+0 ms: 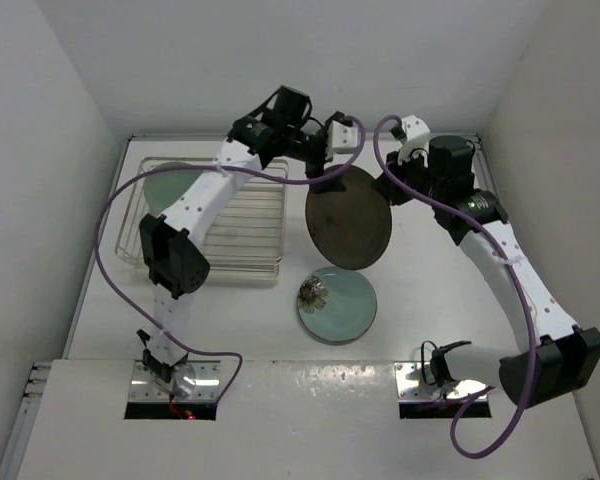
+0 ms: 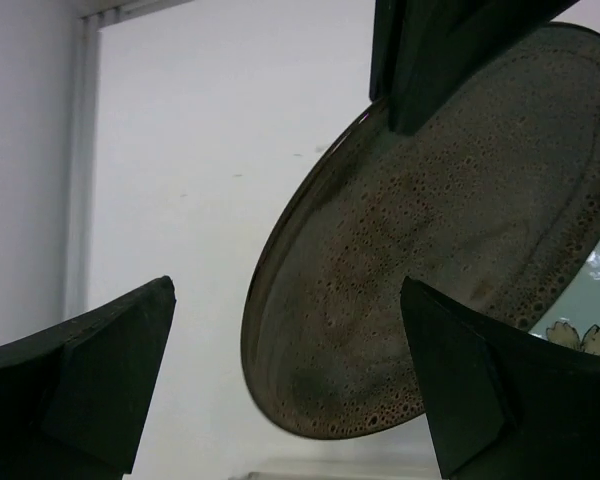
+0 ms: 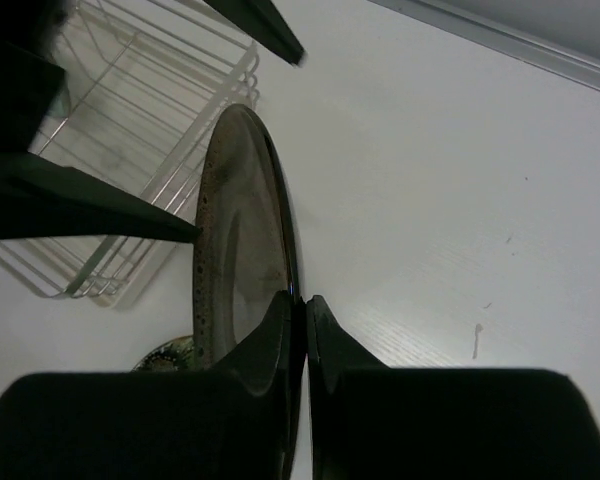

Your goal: Load the plates into the dish rack

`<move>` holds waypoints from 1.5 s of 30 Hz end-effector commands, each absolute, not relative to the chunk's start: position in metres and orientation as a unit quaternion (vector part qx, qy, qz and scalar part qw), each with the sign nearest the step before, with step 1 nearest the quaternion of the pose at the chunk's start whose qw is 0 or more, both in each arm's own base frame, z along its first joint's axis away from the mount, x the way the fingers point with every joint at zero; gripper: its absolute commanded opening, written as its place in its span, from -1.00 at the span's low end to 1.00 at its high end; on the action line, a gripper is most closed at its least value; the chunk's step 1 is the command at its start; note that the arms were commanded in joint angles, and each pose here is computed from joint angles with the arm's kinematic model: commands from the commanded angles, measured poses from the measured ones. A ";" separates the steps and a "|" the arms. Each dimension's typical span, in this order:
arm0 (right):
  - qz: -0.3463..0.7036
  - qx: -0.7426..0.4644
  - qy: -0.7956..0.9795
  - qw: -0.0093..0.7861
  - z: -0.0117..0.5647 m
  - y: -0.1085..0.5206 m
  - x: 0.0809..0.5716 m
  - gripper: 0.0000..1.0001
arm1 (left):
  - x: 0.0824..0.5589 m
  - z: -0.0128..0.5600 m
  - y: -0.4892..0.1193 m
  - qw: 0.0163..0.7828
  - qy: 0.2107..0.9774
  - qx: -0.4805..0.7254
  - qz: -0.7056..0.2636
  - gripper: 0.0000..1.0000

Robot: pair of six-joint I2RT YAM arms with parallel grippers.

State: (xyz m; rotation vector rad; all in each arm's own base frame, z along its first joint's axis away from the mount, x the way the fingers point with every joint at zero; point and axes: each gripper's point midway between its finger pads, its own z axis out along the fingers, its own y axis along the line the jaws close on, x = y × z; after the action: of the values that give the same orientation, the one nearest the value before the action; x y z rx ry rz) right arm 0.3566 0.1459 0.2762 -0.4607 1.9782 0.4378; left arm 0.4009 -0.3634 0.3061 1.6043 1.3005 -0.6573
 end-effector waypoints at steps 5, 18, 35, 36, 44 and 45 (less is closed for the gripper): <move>0.231 -0.207 0.728 0.611 0.344 0.168 0.353 -1.00 | 0.374 0.300 -0.395 0.455 0.461 0.678 -0.347 1.00; 0.242 -0.231 0.700 0.631 0.357 0.175 0.349 -1.00 | 0.356 0.264 -0.397 0.407 0.464 0.701 -0.356 0.25; 0.230 -0.248 0.666 0.664 0.377 0.167 0.324 0.83 | 0.363 0.374 -0.346 0.507 0.426 0.717 -0.218 -1.00; 0.218 -0.246 0.658 0.678 0.385 0.162 0.320 0.92 | 0.359 0.379 -0.339 0.507 0.425 0.721 -0.205 -1.00; 0.206 -0.229 0.649 0.695 0.389 0.152 0.309 0.98 | 0.354 0.471 -0.232 0.592 0.425 0.680 -0.076 -1.00; 0.209 -0.229 0.652 0.692 0.384 0.153 0.309 0.98 | 0.353 0.477 -0.223 0.598 0.432 0.671 -0.074 -1.00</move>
State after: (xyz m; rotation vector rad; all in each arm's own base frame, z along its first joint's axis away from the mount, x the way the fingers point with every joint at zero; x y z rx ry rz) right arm 0.3032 0.1510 0.3940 -0.5225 1.4506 0.4681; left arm 0.3823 -0.2742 0.3542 1.7103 1.2530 -0.4118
